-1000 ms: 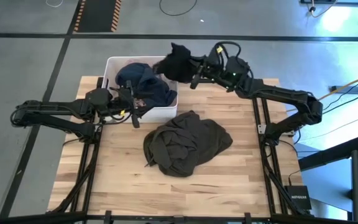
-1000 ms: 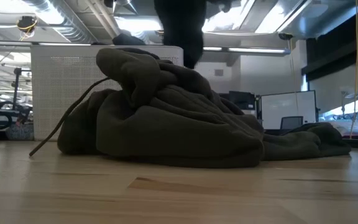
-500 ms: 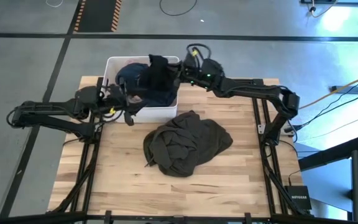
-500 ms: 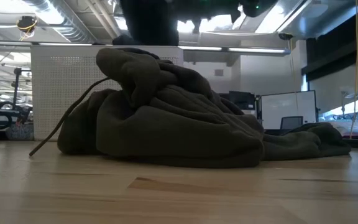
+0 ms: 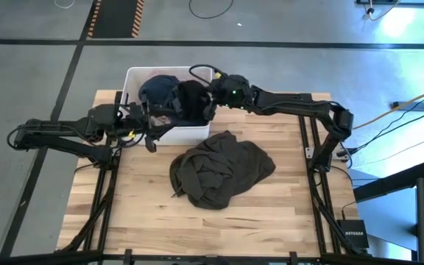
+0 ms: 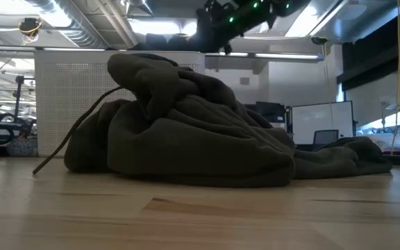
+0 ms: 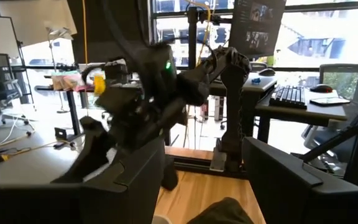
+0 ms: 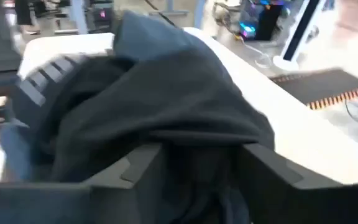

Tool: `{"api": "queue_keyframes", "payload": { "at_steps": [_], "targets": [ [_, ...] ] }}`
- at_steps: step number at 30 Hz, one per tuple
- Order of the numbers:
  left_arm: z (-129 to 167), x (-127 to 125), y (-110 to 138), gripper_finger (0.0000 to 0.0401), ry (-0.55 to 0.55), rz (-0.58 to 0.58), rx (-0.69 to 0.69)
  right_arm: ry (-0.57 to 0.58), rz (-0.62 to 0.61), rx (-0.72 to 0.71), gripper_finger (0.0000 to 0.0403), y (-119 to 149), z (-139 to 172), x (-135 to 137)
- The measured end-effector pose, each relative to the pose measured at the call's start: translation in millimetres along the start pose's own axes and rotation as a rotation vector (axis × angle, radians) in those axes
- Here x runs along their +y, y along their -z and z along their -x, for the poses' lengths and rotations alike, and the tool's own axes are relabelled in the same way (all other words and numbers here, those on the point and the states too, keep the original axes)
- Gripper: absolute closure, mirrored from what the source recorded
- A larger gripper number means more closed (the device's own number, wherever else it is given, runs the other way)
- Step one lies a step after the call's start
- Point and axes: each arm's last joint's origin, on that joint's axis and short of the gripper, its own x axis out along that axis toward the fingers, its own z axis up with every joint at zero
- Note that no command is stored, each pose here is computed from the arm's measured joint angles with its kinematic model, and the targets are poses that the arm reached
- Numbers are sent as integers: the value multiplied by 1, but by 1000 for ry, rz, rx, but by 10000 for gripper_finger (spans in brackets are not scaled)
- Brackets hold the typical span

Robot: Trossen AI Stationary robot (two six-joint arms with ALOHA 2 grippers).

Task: Sort clothes
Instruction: Put the black underwear into the bin, then put the black shirt into the bin

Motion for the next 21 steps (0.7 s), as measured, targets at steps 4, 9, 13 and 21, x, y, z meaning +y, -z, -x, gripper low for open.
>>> {"api": "queue_keyframes", "payload": {
  "at_steps": [4,9,13,21],
  "targets": [
    [0,0,0,190,0,-6,0,1,83,13,164,-29,28,-3],
    [0,1,0,190,-4,-19,-4,-20,100,90,147,-66,74,-2],
    [0,1,-1,190,-4,-21,-5,-105,127,187,146,-78,107,16],
    [0,1,-1,190,-4,-27,-10,-361,217,423,146,-53,143,89]
  ]
}}
